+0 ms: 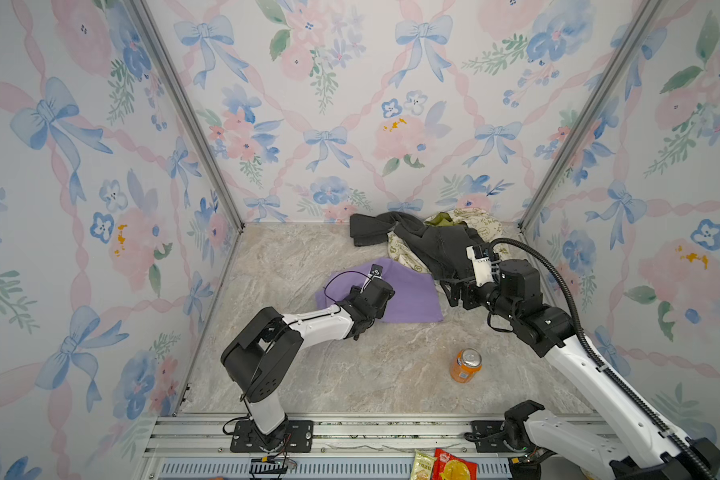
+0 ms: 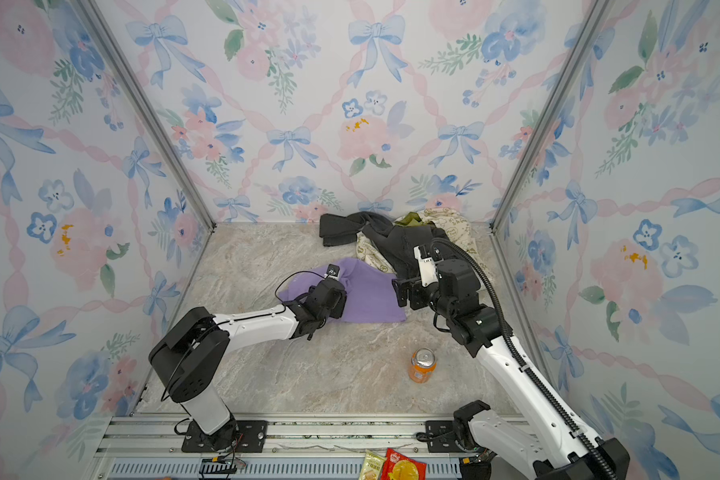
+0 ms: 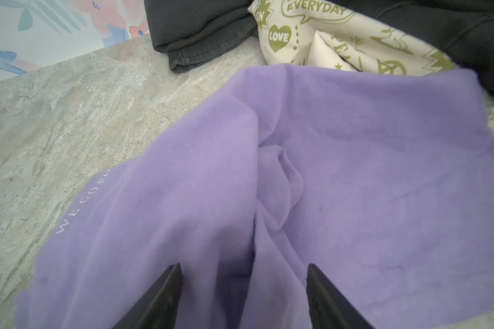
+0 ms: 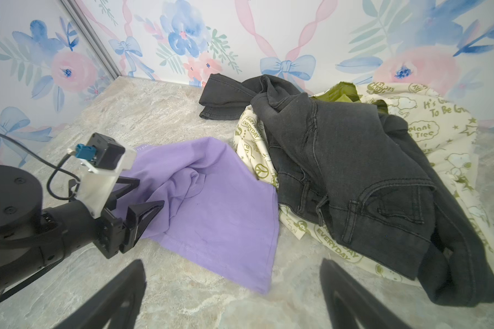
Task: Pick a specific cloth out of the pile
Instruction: 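Grasp the lavender shirt with the left gripper while the right gripper withdraws, then lift the lavender shirt with the left gripper toward the far corner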
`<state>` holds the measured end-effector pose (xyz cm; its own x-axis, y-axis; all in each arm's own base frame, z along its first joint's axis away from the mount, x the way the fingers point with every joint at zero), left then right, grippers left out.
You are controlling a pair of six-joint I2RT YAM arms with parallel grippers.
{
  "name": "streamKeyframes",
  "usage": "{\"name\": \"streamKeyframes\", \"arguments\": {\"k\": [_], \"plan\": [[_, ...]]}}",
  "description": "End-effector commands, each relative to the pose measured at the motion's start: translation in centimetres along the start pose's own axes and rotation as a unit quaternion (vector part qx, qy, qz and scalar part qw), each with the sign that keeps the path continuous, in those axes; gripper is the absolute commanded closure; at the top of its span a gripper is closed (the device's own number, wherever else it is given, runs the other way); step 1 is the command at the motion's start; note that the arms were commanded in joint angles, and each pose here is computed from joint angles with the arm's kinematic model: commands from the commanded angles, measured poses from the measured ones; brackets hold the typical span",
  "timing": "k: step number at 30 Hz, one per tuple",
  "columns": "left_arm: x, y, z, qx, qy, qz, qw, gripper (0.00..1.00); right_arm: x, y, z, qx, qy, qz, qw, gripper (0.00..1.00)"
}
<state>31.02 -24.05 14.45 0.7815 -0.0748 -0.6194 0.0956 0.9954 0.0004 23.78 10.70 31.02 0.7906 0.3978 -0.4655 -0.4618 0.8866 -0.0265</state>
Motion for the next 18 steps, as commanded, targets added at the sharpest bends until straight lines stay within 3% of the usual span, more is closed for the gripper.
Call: {"name": "streamKeyframes", "arguments": {"k": [1,6,7,18], "plan": [[1.5,0.5,0.2,-0.020,0.008,0.016,1.000,0.46,-0.3,-0.2,-0.4,0.011,-0.001,0.000,1.000,0.03],[2.2,0.5,0.7,-0.029,0.004,0.015,0.999,0.94,-0.2,-0.4,-1.1,0.018,0.002,-0.004,1.000,0.03],[1.9,0.6,1.1,-0.034,-0.004,0.011,0.999,0.99,-0.1,-0.5,-1.3,0.020,0.003,-0.004,1.000,0.03],[-5.1,5.3,11.9,-0.105,-0.171,0.036,0.979,1.00,0.5,-0.6,-1.5,0.027,0.005,0.002,1.000,0.03]]}}
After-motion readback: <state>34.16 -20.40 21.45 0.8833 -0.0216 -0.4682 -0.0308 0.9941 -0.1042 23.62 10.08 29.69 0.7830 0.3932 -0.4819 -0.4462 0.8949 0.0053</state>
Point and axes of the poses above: each gripper's point midway between its finger pads, its own x axis out along the fingers, its own y axis along the line the jaws close on, z = x × y, the point moved 9 cm from there along -x, back along the fingers, and after that the axes turned 10 degrees about -x, right-handed, at the moved point
